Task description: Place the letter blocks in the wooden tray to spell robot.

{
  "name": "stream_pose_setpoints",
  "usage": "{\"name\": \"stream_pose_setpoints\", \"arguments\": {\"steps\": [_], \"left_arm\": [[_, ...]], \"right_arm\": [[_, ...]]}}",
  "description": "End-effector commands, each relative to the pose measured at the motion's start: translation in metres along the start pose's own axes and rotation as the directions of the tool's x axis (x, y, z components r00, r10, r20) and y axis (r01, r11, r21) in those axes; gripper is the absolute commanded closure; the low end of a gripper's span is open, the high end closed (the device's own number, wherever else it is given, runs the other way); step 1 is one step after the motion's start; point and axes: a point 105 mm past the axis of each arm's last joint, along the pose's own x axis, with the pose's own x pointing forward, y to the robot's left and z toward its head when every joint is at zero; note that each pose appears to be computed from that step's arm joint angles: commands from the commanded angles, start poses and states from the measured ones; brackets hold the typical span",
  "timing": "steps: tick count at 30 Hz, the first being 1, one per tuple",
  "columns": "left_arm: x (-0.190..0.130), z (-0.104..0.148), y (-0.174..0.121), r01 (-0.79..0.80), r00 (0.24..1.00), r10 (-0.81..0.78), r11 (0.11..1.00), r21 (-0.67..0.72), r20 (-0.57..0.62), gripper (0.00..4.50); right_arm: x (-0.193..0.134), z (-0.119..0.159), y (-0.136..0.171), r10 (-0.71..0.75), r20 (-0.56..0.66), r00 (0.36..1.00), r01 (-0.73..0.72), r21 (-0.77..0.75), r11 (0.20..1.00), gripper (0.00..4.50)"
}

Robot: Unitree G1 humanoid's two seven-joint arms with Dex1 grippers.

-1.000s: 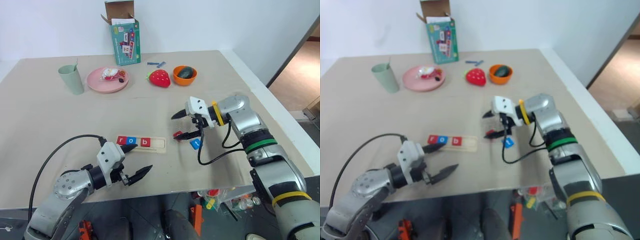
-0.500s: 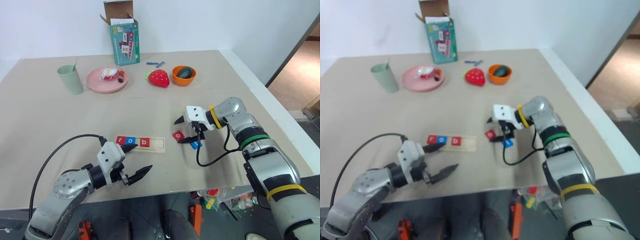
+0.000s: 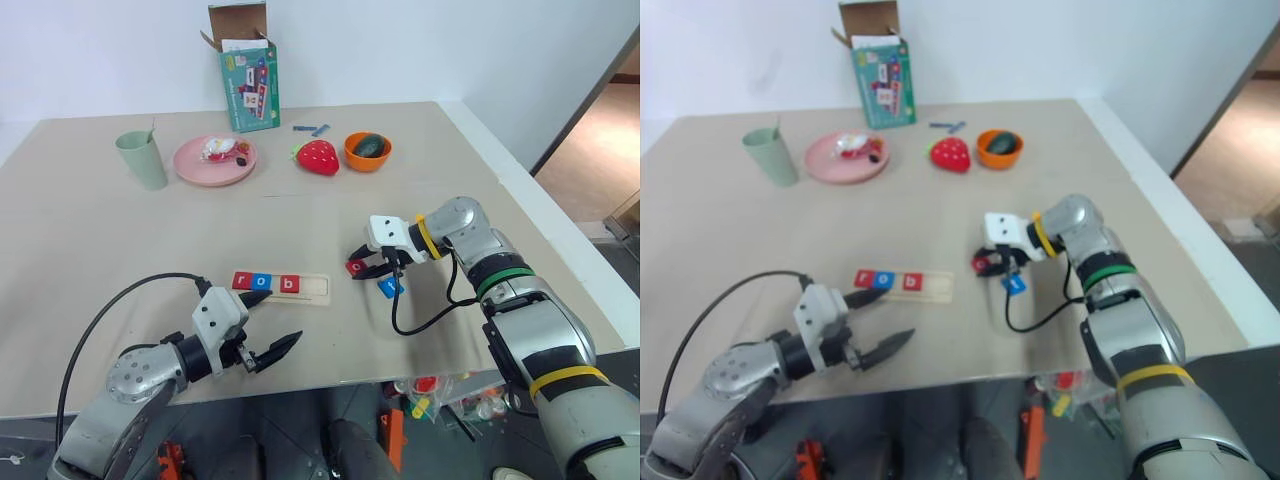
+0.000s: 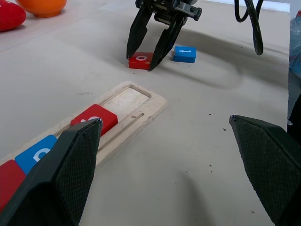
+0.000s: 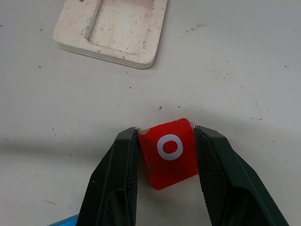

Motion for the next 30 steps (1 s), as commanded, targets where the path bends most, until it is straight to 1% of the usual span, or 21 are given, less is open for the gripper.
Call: {"name": "stream_pose_setpoints", "arguments": {"steps": [1, 6, 10, 13, 16, 19, 22, 27, 30], "left_arm": [[-0.001, 0.012, -0.004, 0.014, 0.999, -0.015, 0.999, 0.039, 0.038, 0.0], [-0.001, 0.011, -0.004, 0.02, 0.999, -0.021, 0.999, 0.039, 0.036, 0.0], [-0.001, 0.01, -0.004, 0.023, 0.999, -0.024, 0.999, 0.04, 0.031, 0.0], [-0.002, 0.009, -0.004, 0.027, 0.999, -0.028, 0.999, 0.041, 0.027, 0.0], [-0.002, 0.009, -0.005, 0.03, 0.999, -0.031, 0.999, 0.04, 0.026, 0.0], [-0.002, 0.009, -0.005, 0.034, 0.999, -0.035, 0.999, 0.038, 0.026, 0.0], [-0.001, 0.009, -0.005, 0.036, 0.999, -0.037, 0.999, 0.034, 0.025, 0.0], [-0.001, 0.008, -0.004, 0.041, 0.999, -0.042, 0.999, 0.033, 0.024, 0.0], [0.001, 0.008, -0.003, 0.045, 0.999, -0.046, 0.998, 0.033, 0.025, 0.0]], "right_arm": [[-0.003, -0.001, 0.0, -0.002, 0.001, 1.0, 0.002, 0.004, 1.0, 3.31], [-0.005, 0.001, -0.001, -0.008, 0.013, 1.0, 0.008, 0.012, 1.0, 3.31], [-0.01, 0.017, -0.008, -0.028, 0.075, 0.997, 0.026, 0.036, 0.999, 3.31], [-0.013, 0.03, -0.001, -0.005, 0.122, 0.992, -0.002, 0.056, 0.998, 3.31], [-0.012, 0.035, 0.013, -0.01, 0.114, 0.993, 0.005, 0.039, 0.999, 3.31], [-0.011, 0.043, 0.026, -0.048, 0.1, 0.994, 0.044, 0.042, 0.998, 3.31], [-0.007, 0.054, 0.03, -0.13, 0.071, 0.989, 0.126, 0.068, 0.99, 3.31], [0.005, 0.079, 0.025, -0.24, 0.064, 0.969, 0.227, 0.165, 0.96, 3.31], [0.016, 0.084, 0.017, -0.305, 0.039, 0.952, 0.288, 0.234, 0.929, 3.31]]}}
